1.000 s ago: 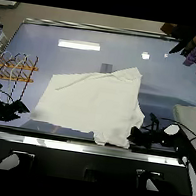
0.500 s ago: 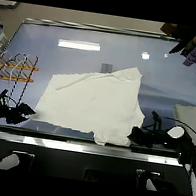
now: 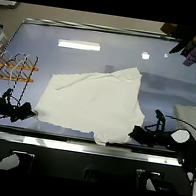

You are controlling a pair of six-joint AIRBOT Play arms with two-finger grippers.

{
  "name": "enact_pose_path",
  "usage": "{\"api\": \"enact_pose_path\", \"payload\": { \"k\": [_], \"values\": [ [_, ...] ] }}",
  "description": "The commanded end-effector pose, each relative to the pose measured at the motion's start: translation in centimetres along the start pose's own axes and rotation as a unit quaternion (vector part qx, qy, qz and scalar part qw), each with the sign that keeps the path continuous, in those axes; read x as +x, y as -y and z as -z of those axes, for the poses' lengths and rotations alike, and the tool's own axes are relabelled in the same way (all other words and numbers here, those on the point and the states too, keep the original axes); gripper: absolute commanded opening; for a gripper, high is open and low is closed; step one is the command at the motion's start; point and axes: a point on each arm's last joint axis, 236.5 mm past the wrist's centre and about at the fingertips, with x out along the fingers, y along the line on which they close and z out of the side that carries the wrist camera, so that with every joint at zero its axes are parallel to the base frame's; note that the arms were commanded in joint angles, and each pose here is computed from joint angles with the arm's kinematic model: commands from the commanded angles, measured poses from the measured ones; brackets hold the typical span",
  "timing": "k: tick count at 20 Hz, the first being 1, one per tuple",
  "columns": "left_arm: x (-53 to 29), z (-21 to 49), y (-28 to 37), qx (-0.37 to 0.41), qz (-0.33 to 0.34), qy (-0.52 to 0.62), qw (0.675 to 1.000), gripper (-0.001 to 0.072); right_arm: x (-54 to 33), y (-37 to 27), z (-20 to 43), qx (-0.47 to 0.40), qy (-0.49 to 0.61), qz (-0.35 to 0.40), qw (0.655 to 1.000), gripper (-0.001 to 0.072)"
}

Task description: Fold the clothes and pants, and hang the long-sleeved shirts on hangers.

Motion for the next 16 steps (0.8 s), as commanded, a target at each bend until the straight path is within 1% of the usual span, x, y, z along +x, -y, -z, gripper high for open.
{"api": "enact_pose_path", "payload": {
  "k": [1,2,4,6,8,9,11,12,14,16],
  "values": [
    [0.2,-0.1,1.1,0.000,0.013,0.000,1.000,0.0018,-0.7,-1.0,-0.4,-0.006,0.021,-0.014,1.000,0.0032],
    [-0.1,-0.5,1.7,-0.002,0.023,0.006,1.000,0.0017,-0.9,-1.7,-0.7,-0.010,0.032,-0.026,0.999,0.0032],
    [-1.5,-1.8,4.0,0.001,0.054,0.028,0.998,0.0017,-2.3,-3.9,-2.8,-0.058,0.073,-0.052,0.994,0.0031],
    [-4.6,-4.4,7.9,0.030,0.088,0.074,0.993,0.0017,-6.1,-6.2,-7.6,-0.108,0.164,-0.043,0.980,0.0031],
    [-9.9,-7.5,12.9,0.073,0.115,0.145,0.980,0.0017,-13.1,-10.4,-13.1,-0.158,0.291,-0.039,0.943,0.0031],
    [-13.5,-8.7,15.8,0.103,0.128,0.186,0.969,0.0017,-16.7,-12.8,-14.6,-0.180,0.340,-0.045,0.922,0.0031],
    [-22.4,-9.9,21.8,0.160,0.158,0.281,0.933,0.0017,-23.9,-17.4,-15.4,-0.232,0.412,-0.049,0.880,0.0031],
    [-27.6,-9.6,24.5,0.181,0.176,0.331,0.909,0.0017,-27.3,-19.6,-14.8,-0.259,0.437,-0.050,0.860,0.0031],
    [-37.2,-7.1,28.3,0.215,0.191,0.425,0.858,0.0017,-32.9,-23.3,-12.6,-0.306,0.471,-0.051,0.826,0.0031],
    [-45.2,-3.1,29.9,0.230,0.188,0.508,0.808,0.0017,-37.9,-26.7,-8.9,-0.351,0.498,-0.058,0.791,0.0031]
  ]
}}
